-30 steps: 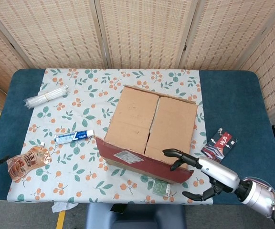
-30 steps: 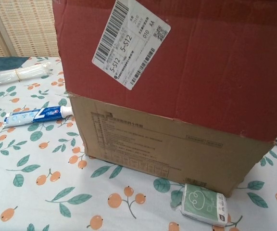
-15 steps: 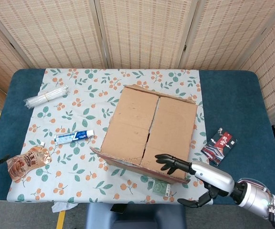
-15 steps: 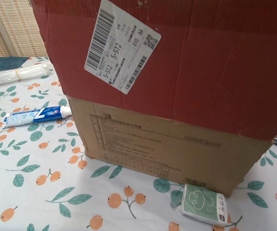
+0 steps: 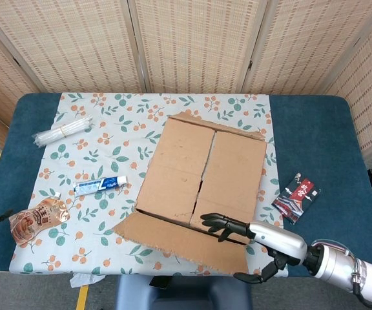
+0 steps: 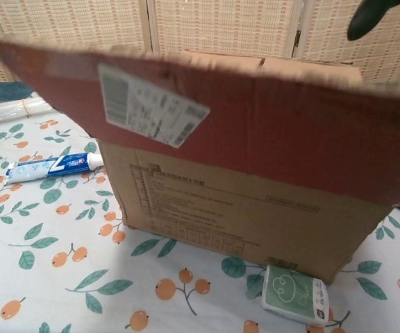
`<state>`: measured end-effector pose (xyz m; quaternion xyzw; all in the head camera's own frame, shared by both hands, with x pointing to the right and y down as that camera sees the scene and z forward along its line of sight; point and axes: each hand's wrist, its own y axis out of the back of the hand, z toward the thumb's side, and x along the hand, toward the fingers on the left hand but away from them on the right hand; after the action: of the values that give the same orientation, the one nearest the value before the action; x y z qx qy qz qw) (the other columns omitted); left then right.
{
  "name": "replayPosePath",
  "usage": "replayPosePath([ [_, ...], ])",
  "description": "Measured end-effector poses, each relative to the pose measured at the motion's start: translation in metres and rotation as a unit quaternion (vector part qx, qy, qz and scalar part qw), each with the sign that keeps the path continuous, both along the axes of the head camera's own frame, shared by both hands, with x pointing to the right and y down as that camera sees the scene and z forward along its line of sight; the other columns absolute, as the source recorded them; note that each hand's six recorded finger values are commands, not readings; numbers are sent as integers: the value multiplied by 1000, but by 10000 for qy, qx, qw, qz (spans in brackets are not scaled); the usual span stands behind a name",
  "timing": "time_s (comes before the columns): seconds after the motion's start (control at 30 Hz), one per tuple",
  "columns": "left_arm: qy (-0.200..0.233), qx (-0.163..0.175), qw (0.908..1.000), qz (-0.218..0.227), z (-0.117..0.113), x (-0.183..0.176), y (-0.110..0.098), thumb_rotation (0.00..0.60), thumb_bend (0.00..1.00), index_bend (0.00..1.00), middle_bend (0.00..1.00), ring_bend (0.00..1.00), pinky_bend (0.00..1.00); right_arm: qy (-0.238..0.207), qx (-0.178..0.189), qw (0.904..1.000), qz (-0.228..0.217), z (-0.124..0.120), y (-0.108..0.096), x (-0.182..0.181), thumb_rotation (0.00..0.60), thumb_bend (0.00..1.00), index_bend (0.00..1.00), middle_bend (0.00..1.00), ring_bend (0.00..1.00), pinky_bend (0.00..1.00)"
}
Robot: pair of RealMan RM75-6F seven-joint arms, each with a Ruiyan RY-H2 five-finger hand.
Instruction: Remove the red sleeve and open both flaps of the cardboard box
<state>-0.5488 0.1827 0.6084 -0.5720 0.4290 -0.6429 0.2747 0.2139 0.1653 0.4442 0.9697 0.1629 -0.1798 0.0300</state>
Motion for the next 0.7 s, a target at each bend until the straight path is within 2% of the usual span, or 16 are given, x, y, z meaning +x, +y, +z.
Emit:
replayPosePath([
  [0.13,13,5,10000,-14,0,-1,0,600,254,0,0,0,0,108,-1,9999,-25,6,-3,0,600,396,0,1,130,219],
  [0.23,2,-15,10000,-4,0,-1,0,600,254,0,0,0,0,268,202,9994,-24,12,-9,0,600,397,0,5,132,161],
  [0.3,-2,-22,10000,-2,0,-1,0,600,254,0,0,0,0,436,441,9981,-26,18,-15,0,600,397,9,5,128,121],
  [0.43,-18,-37,10000,3,1,-1,0,600,255,0,0,0,0,816,1134,9902,-67,29,-33,0,600,397,171,6,105,42],
  [0.5,-19,-52,10000,2,1,-1,0,600,255,0,0,0,0,1058,1626,9809,-125,35,-45,-1,563,397,232,6,94,12],
  [0.57,-18,-61,10000,-2,1,-2,0,600,255,0,0,0,0,1296,2078,9693,-192,41,-55,-3,480,400,291,10,87,0],
  [0.63,-15,-76,10000,-16,2,-2,1,600,255,0,0,0,0,1589,2590,9523,-266,49,-68,-5,428,422,339,18,79,0],
  [0.7,-12,-89,10000,-28,2,-3,1,600,255,0,0,0,0,1887,3029,9336,-331,57,-81,-8,413,442,361,20,74,0],
])
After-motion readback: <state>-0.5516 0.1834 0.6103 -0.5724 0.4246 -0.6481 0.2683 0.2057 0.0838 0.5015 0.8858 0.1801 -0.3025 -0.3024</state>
